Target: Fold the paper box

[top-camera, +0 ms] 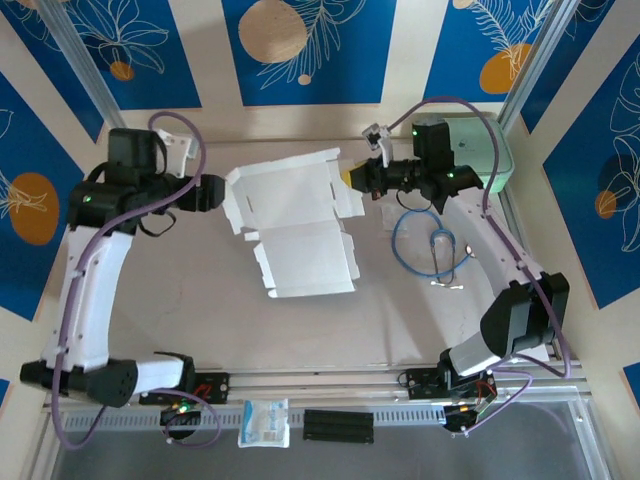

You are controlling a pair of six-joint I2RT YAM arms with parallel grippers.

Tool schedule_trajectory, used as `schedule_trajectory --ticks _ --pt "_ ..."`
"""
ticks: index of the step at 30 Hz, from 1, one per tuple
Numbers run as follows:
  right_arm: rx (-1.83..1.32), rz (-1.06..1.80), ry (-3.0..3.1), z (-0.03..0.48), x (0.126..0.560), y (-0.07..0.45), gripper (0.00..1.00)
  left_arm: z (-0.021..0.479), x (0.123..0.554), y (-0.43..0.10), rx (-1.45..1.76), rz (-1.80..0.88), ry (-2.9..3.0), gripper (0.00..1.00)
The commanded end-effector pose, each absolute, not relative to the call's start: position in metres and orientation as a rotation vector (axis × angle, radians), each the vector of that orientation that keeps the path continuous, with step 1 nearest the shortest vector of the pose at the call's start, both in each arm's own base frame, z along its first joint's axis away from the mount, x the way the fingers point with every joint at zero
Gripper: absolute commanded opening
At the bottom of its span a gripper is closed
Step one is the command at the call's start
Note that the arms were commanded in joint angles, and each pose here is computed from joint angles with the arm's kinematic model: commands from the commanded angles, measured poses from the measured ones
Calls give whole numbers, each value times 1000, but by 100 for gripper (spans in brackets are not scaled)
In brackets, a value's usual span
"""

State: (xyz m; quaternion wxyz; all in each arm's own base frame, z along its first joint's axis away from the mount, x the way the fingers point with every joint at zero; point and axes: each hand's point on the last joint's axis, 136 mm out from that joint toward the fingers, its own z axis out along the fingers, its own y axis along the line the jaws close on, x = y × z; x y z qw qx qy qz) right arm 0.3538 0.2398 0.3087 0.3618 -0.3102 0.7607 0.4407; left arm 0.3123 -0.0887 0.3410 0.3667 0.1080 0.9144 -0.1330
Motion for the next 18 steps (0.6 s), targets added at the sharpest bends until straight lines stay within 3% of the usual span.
schedule_trajectory --ticks 1,7,11,18 --pt "-835 1169 1938 296 354 240 2 306 311 -113 388 -549 2414 87" --pt "-895 1122 1970 270 359 235 2 268 332 -148 627 -766 2349 99" --pt "-962 1136 1926 271 349 240 2 256 362 -143 676 -658 2352 99" --pt "-979 1118 1922 273 351 244 3 234 357 -152 835 -797 2514 99"
